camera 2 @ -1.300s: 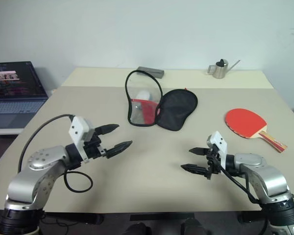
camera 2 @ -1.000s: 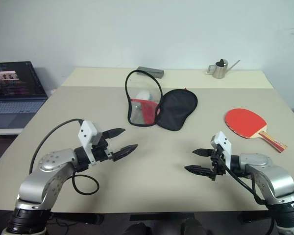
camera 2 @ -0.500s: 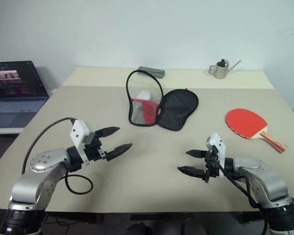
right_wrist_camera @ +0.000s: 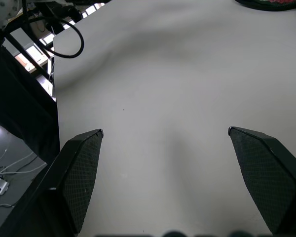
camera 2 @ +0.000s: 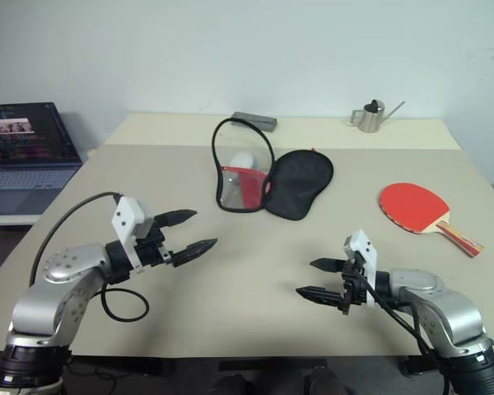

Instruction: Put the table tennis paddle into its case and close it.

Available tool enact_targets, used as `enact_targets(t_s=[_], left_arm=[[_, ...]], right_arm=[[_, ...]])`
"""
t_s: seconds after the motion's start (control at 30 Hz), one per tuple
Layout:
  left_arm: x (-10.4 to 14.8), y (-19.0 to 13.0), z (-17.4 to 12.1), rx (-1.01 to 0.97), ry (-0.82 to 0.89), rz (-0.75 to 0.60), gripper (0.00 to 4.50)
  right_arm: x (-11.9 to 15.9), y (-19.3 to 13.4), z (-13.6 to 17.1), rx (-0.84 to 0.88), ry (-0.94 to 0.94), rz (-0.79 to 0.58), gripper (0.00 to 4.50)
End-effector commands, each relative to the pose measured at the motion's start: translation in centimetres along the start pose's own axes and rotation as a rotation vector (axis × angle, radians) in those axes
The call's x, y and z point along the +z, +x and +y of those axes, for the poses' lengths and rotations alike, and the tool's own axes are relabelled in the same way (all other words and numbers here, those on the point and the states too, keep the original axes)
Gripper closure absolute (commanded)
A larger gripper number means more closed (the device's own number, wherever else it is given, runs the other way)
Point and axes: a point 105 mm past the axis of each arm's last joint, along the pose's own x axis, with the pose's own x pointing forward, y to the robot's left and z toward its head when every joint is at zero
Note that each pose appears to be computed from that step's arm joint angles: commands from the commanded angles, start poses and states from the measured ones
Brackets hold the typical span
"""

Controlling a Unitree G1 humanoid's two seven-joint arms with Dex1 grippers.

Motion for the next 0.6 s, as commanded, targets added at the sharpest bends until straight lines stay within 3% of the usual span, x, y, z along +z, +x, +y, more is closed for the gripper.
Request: enact_targets(t_s=[0.03, 0.2, 0.37, 0.6], left_arm=[[1.3, 0.3, 0.2, -0.018, 0.05, -0.031, 0.0], [1.6, 1.0, 0.2, -0.04, 0.051, -0.047, 0.0], [1.1, 0.9, 1.7, -0.006, 0.029, -0.033, 0.0], [2.3, 2.1, 4.7, 0.024, 0.055, -0.052, 0.0]], right_arm=[[1.3, 0.0, 0.7, 0.011, -0.062, -0.041, 0.03], [2.6, -0.8, 0.5, -0.033, -0.103, -0.075, 0.03], [4.2, -1.9, 0.0, -0.078, -0.18, -0.073, 0.03], [7.1, -2.2, -2.6, -0.146, -0.341, -0.039, 0.03]])
